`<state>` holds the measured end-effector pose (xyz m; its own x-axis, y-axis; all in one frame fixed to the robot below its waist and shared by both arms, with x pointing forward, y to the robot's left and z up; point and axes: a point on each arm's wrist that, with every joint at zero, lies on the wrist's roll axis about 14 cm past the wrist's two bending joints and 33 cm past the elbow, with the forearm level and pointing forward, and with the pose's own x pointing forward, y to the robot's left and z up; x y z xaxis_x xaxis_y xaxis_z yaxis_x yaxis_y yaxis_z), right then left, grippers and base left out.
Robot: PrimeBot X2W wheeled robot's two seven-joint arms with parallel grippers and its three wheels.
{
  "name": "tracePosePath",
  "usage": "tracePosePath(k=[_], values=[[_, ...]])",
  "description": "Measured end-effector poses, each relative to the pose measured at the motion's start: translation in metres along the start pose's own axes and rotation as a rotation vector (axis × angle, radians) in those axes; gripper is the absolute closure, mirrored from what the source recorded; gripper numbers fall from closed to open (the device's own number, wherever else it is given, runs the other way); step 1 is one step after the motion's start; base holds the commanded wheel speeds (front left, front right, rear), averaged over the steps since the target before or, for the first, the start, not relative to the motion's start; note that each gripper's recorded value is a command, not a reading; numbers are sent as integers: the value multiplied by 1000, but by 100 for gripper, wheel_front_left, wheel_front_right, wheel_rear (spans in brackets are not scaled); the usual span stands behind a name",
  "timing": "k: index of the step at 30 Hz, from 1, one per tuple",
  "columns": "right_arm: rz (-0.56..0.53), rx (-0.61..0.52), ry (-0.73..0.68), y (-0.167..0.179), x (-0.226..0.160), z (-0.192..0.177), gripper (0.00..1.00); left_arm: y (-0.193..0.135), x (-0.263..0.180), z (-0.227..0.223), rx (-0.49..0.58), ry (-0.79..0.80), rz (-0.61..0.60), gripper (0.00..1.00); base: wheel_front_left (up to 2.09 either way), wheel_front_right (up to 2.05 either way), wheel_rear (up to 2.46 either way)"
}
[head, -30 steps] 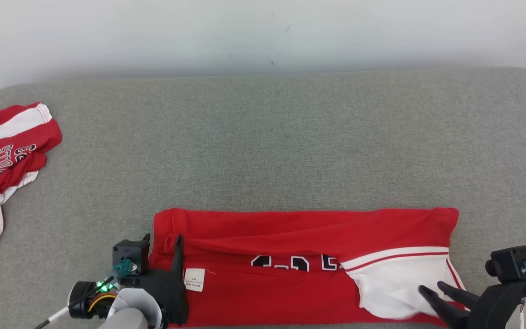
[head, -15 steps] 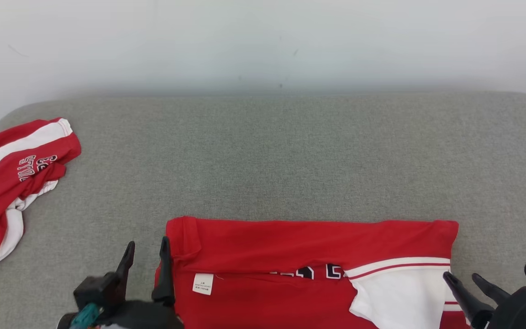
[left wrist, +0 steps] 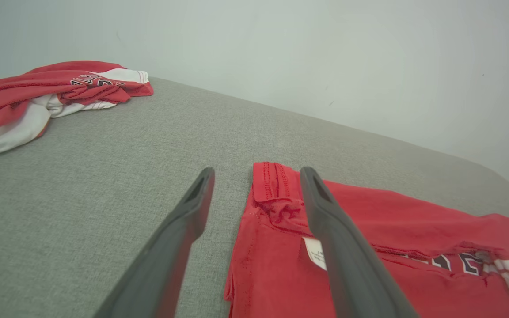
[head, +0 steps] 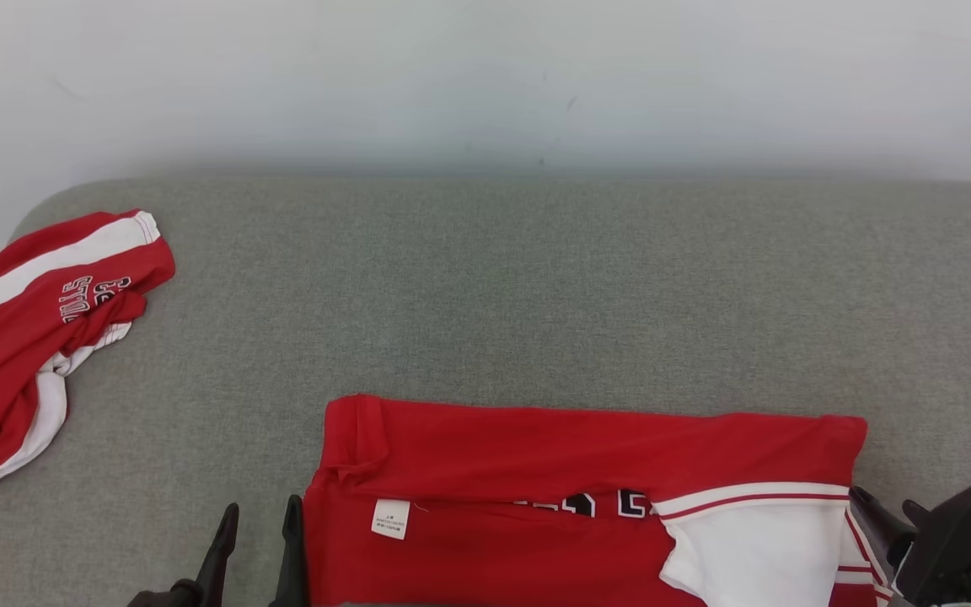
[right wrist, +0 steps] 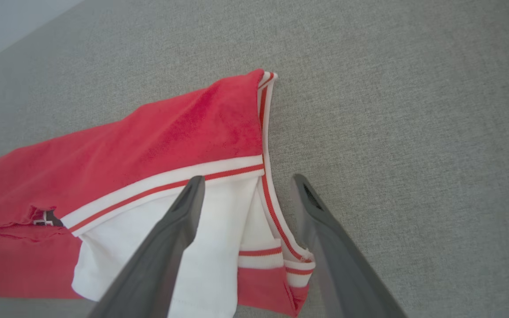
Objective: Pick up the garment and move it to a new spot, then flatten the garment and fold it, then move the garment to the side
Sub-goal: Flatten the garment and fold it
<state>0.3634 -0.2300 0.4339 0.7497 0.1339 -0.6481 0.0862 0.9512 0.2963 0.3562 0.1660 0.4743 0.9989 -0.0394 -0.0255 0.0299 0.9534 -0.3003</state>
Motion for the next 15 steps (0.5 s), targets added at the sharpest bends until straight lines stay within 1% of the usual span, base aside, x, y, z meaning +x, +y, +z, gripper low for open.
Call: tracePosePath(k=[5,10,15], values=[[-8,9,53,1,12,-3,0,4,-1,-8,-7,19,14,0,0,0,0],[-35,27,151,-4,25,-22,0,13,-2,-12,-4,28,41,0,0,0,0],[-42,39,204,-2,35,-33,0,21,-4,-13,-5,31,68,0,0,0,0]])
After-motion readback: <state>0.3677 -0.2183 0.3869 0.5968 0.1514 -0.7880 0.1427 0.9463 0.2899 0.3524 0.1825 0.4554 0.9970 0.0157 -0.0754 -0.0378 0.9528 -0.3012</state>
